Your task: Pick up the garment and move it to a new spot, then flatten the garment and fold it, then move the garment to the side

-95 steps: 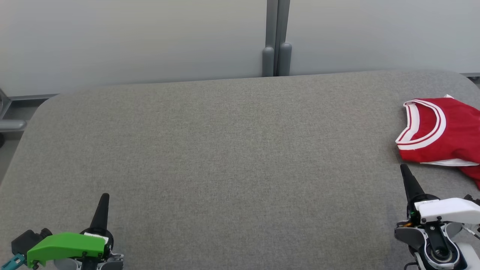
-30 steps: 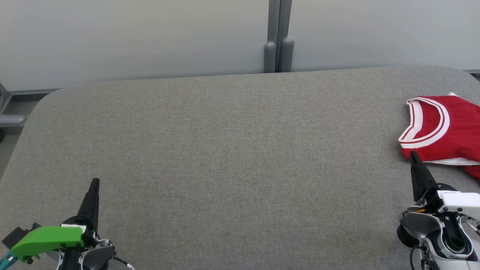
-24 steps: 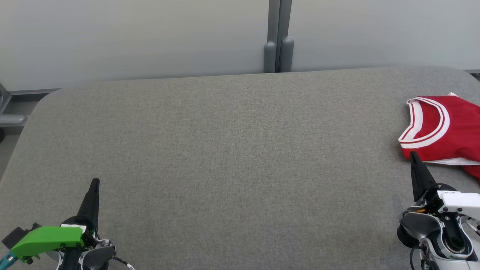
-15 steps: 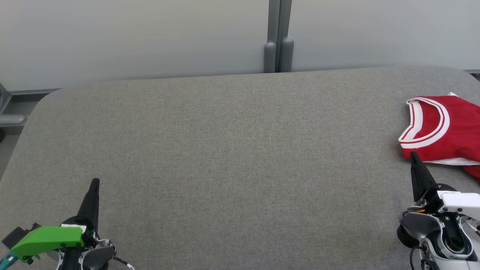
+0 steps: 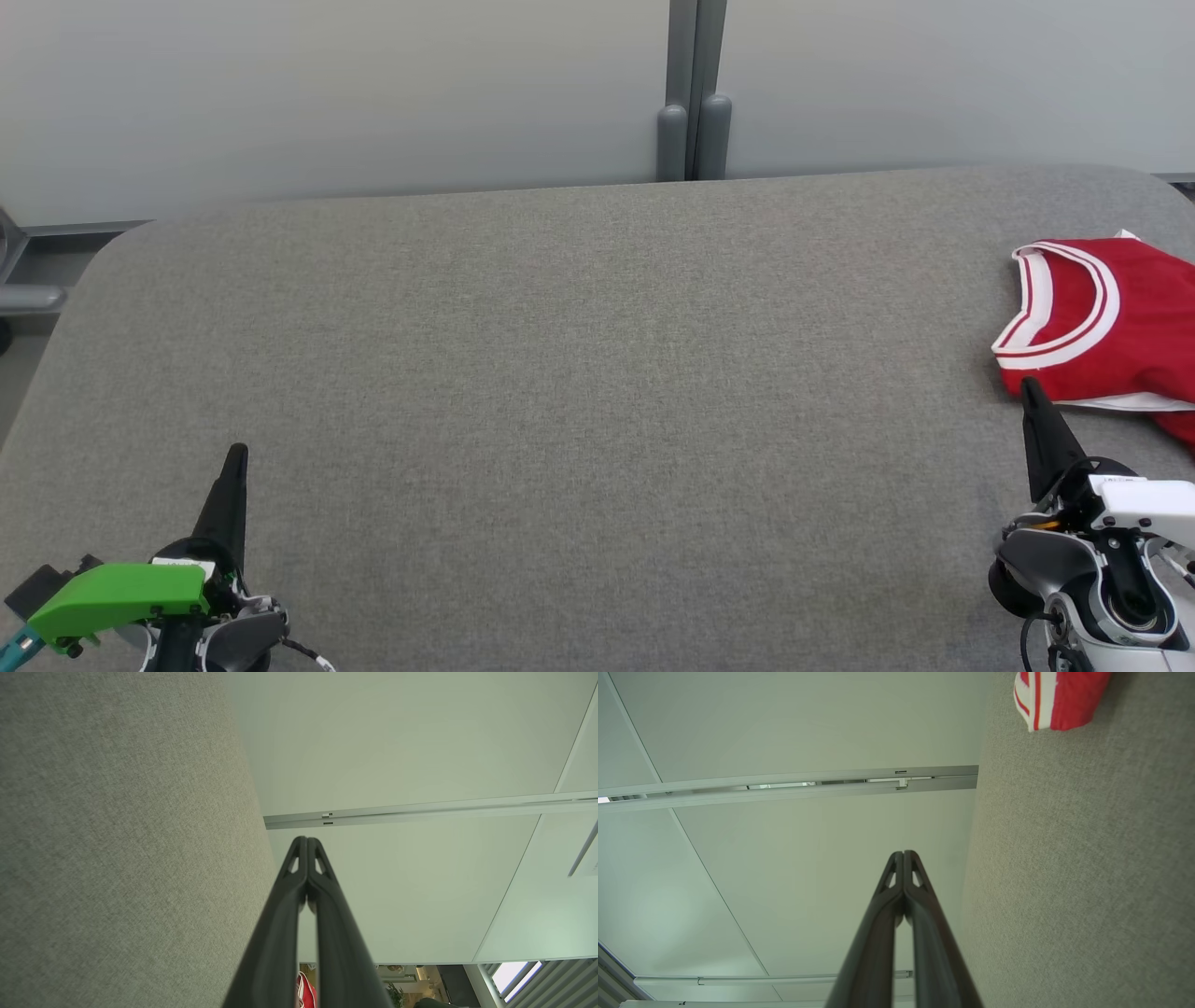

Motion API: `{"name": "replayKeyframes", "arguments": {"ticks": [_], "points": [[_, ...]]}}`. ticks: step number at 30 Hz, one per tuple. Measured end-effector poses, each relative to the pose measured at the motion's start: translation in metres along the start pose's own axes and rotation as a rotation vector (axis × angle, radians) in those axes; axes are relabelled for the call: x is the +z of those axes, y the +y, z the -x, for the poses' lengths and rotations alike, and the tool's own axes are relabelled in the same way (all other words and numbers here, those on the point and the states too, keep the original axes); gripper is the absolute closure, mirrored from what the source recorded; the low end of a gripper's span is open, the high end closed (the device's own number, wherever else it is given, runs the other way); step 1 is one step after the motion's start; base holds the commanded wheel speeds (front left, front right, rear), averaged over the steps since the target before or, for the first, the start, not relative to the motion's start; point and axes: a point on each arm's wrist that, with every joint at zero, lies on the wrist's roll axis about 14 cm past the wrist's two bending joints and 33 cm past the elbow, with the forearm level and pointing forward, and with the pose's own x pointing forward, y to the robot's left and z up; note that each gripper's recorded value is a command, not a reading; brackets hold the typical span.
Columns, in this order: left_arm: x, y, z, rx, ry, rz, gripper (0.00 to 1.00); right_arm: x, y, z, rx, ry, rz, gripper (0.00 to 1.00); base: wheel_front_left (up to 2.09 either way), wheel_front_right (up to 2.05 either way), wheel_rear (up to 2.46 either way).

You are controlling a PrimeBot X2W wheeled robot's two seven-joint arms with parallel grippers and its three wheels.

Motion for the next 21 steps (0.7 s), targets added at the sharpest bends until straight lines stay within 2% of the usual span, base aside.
{"name": "replayKeyframes", "arguments": {"ticks": [21], "points": [[0.0, -0.0001, 0.0, 0.0, 0.0, 0.0, 1.0, 0.0002, -0.0007, 0.0001, -0.002, -0.001, -0.001, 1.0, 0.0, 0.0, 0.0]]}}
